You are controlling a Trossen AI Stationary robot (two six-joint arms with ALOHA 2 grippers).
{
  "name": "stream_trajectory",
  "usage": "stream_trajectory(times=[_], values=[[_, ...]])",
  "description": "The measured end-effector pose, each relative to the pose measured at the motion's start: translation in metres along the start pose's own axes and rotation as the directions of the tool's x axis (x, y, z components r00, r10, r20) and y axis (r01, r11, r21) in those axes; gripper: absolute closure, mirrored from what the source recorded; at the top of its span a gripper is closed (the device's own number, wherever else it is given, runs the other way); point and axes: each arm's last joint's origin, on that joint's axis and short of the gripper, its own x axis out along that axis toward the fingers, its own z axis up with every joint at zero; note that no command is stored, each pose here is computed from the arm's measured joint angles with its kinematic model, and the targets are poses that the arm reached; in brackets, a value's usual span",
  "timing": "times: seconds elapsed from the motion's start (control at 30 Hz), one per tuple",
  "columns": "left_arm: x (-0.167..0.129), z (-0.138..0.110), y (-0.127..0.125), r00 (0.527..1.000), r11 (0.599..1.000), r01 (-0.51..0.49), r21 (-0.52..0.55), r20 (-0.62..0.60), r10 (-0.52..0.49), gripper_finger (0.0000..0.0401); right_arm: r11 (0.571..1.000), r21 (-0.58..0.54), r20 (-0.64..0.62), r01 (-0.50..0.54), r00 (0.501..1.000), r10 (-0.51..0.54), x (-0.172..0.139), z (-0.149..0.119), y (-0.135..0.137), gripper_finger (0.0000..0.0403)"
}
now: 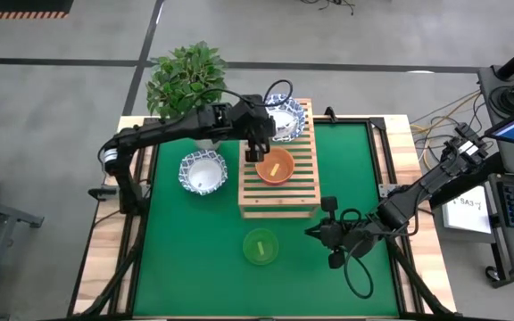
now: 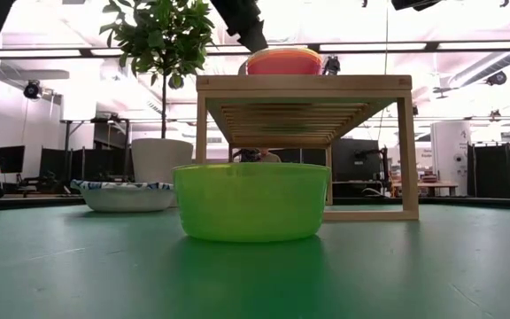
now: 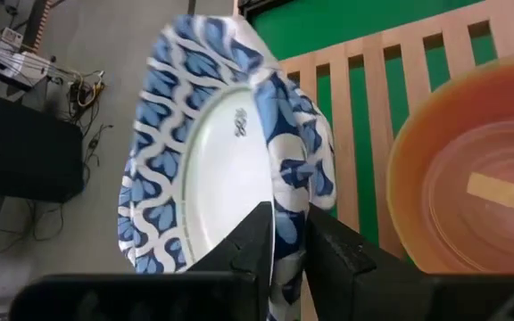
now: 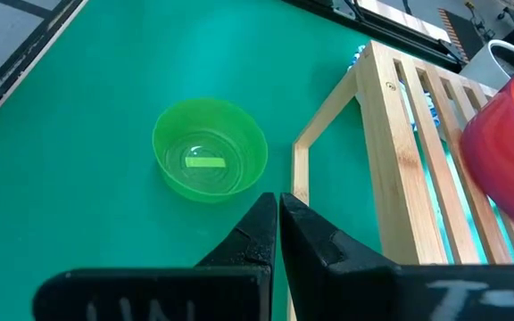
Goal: Place and stack bowls onto a shelf
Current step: Stack the white patterned bowl on top of the other white patterned bowl on the shelf
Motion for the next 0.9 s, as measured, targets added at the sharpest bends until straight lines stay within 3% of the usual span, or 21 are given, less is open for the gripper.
stream_trajectory(times=[0.37, 0.6, 0.77, 0.9], values=[[-0.001, 0.002, -0.001, 1.000, 1.000, 0.001, -0.013, -0.002, -0.002, 0.0289, 1.000, -0.002, 0.000, 0.000, 1.000, 0.000, 0.000, 0.000, 0.000, 0.0394], [-0.024, 0.010, -0.003, 0.999, 0.999, 0.032, -0.031, -0.011, -0.033, 0.0244, 1.000, -0.009, 0.000, 0.000, 1.000, 0.000, 0.000, 0.000, 0.000, 0.0394], [-0.047, 0.016, 0.000, 0.999, 0.998, 0.048, -0.050, -0.009, -0.048, 0.0240, 1.000, -0.018, 0.000, 0.000, 1.000, 0.000, 0.000, 0.000, 0.000, 0.0394], [-0.048, 0.016, 0.001, 0.999, 0.997, 0.044, -0.065, -0.010, -0.045, 0.0266, 1.000, -0.028, 0.000, 0.000, 1.000, 0.000, 0.000, 0.000, 0.000, 0.0394]])
